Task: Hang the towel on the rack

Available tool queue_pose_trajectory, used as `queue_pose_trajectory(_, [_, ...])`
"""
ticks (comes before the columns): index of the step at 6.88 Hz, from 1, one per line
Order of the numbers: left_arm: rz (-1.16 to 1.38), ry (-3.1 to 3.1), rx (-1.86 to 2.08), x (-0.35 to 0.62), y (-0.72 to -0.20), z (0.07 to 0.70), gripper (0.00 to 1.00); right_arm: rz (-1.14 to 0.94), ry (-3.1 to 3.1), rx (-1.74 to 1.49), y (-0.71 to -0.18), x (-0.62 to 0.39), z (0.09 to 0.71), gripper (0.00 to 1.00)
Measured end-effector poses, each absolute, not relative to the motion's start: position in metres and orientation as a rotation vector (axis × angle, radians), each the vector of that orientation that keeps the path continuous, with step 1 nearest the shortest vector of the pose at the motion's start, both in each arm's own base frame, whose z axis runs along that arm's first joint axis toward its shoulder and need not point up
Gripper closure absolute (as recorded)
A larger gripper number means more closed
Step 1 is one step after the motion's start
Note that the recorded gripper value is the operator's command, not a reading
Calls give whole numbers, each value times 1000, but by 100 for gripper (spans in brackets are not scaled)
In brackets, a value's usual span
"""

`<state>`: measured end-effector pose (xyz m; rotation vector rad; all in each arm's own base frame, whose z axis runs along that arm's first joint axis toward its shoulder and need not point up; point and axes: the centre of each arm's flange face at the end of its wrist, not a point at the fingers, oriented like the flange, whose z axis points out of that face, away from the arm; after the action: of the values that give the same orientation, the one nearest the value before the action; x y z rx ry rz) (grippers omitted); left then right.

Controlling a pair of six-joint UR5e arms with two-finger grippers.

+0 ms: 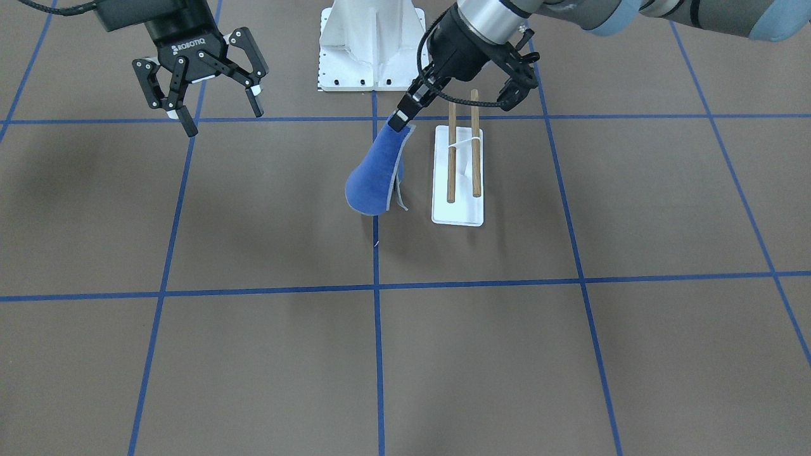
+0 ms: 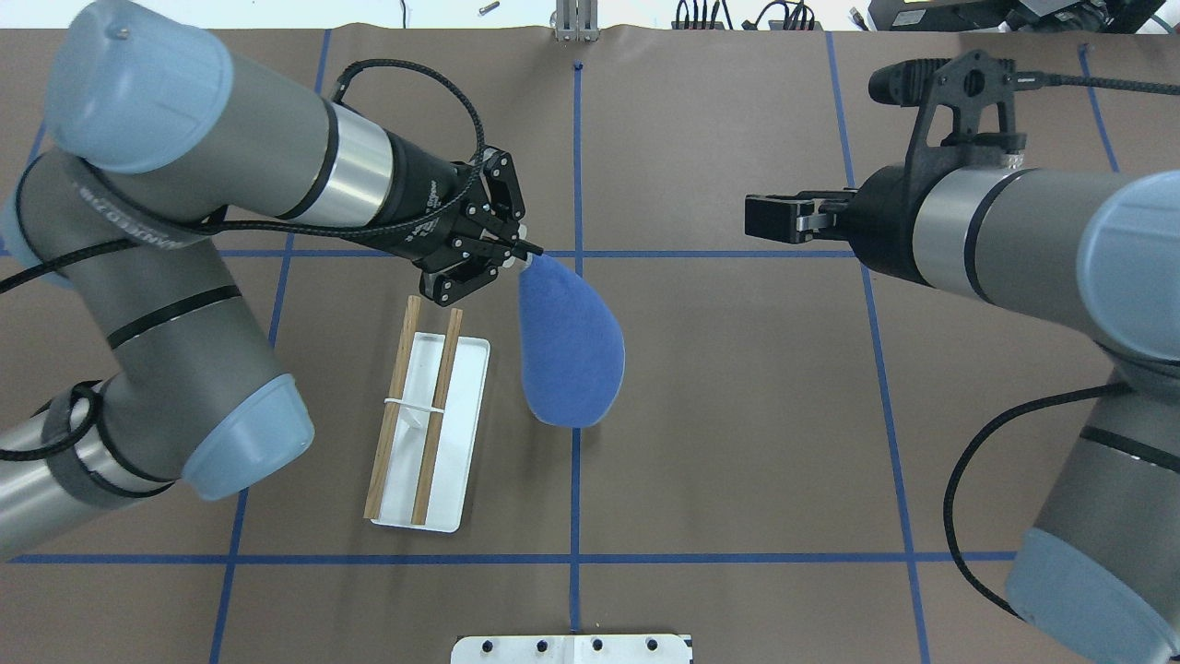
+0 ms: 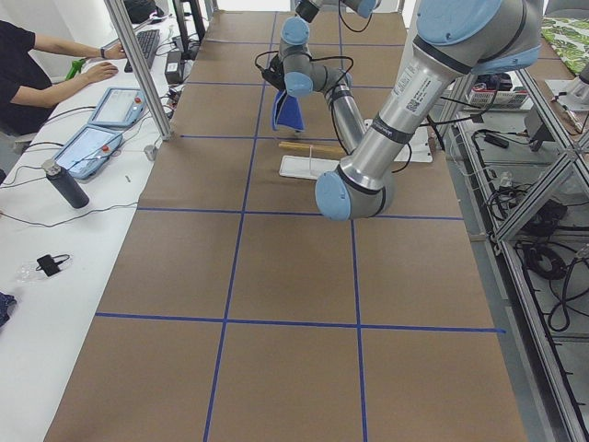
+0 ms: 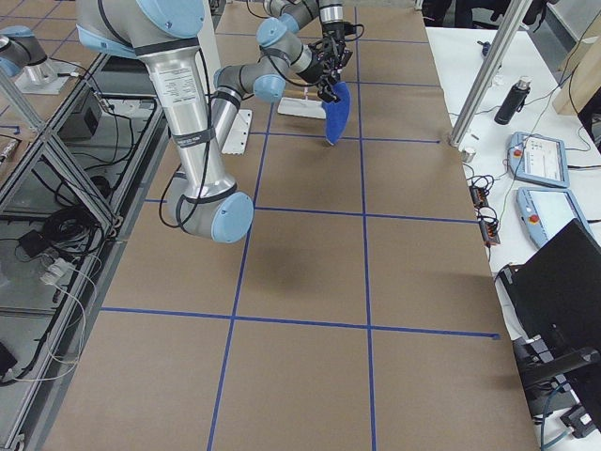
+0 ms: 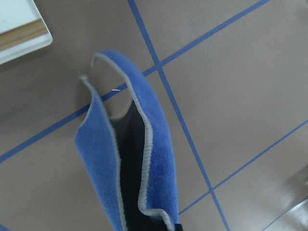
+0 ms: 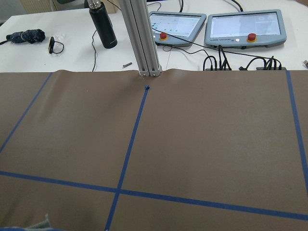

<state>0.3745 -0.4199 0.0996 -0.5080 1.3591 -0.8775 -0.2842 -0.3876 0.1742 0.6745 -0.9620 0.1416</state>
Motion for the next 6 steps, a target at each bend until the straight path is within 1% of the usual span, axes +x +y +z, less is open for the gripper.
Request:
queue_pose_trajectory(4, [-751,1345,-533,349,-343,133,100,139,-950,633,-403,-263,180,0])
queue_pose_trajectory(5, [-737,1325,-522,335,-336,152,100,139,-947,630,-404,-264,181,0])
queue_pose_trajectory(6, [-725,1295,-502,318,-340,174,100,139,-945,627,-404,-264,182,0])
